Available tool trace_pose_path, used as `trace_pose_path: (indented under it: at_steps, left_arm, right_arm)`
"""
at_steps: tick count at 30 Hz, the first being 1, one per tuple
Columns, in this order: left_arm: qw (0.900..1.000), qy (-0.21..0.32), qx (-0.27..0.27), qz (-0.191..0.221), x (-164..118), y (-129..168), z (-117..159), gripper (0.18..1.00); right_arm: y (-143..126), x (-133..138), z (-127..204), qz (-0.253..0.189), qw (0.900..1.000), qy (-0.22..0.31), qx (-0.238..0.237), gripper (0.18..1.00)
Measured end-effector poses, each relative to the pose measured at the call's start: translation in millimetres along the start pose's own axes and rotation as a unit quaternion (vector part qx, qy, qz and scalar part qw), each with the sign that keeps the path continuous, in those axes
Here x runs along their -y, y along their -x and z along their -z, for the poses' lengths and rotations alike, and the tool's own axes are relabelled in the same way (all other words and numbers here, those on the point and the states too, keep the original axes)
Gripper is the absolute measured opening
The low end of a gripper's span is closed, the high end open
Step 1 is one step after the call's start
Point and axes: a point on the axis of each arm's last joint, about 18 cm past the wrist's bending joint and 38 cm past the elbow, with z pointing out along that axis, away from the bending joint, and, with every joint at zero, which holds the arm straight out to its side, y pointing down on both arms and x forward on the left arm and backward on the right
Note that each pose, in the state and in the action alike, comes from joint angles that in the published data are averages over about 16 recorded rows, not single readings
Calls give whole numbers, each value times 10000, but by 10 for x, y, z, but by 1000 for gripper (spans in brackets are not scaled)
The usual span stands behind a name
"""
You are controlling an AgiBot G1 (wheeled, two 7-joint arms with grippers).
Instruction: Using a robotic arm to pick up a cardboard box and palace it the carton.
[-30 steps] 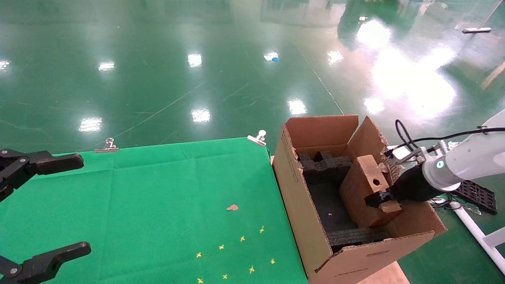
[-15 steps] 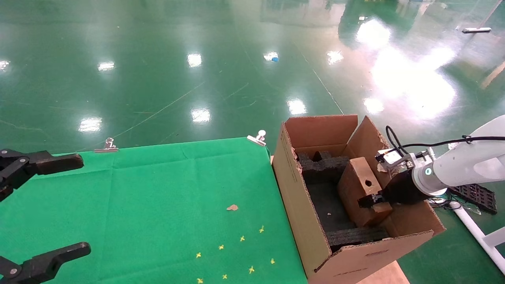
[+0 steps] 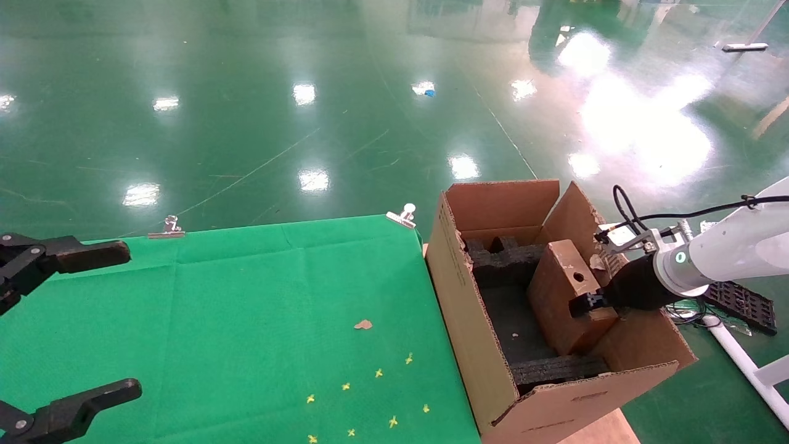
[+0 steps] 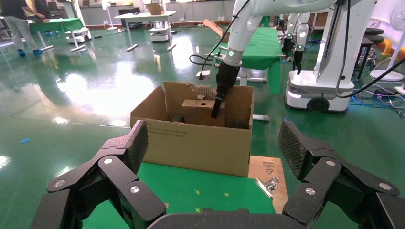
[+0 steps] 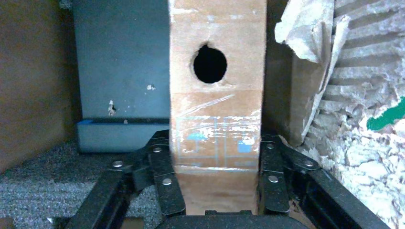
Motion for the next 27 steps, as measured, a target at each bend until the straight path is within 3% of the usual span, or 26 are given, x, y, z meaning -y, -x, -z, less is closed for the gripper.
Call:
trace_pose_path:
  at_steps: [7,16,27]
  left_arm:
    - [10000,0,0,0,0,0,0,1000]
    - [10000,0,0,0,0,0,0,1000]
    - [10000,0,0,0,0,0,0,1000]
  right_arm:
    - [-11,16,43,21,10000,39,-13,515]
    - [27,156,209,146,9998,-58,91,713]
    - [53,634,847,437,9951,-820,352,906]
